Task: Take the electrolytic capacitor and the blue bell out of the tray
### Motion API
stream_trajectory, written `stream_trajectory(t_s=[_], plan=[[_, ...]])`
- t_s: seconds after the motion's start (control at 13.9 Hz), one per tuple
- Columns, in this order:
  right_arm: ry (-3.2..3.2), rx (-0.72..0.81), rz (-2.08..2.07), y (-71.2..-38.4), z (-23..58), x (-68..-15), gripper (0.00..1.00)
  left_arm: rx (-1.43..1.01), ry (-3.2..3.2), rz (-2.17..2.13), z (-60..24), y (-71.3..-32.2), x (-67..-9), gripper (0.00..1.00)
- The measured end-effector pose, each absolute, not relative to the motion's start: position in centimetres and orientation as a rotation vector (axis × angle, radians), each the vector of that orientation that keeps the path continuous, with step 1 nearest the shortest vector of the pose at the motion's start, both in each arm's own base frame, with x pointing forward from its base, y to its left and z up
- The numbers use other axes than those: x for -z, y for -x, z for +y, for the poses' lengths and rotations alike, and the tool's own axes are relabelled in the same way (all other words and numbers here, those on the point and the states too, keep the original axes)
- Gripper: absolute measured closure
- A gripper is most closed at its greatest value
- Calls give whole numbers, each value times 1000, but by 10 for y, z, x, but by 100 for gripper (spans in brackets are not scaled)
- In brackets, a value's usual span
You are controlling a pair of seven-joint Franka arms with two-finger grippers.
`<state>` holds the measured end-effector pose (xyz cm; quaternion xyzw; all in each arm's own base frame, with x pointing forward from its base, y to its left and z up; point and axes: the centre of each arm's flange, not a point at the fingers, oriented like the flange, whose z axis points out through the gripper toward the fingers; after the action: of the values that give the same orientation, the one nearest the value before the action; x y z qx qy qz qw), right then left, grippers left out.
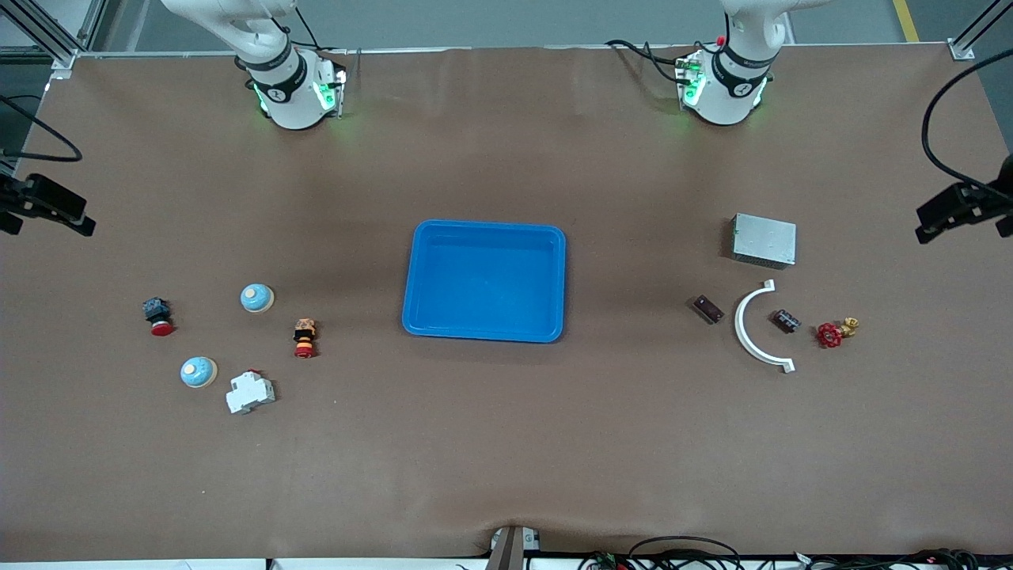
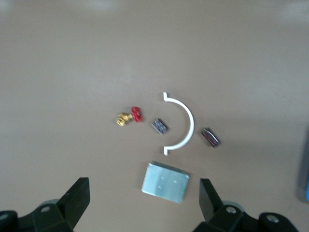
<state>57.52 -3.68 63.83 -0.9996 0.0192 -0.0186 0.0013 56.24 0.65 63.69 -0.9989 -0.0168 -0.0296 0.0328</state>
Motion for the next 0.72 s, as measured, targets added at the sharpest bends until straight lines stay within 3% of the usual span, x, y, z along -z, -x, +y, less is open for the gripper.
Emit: stream_trajectory(t_s=[0.43,0.72], plan=[[3139,65,113,-577,-55,-636,0,88,3076,79,-46,-506,-658,0],[3136,105,113,-579,-55,-639,0,3,3086,99,-41,-499,-650,0]])
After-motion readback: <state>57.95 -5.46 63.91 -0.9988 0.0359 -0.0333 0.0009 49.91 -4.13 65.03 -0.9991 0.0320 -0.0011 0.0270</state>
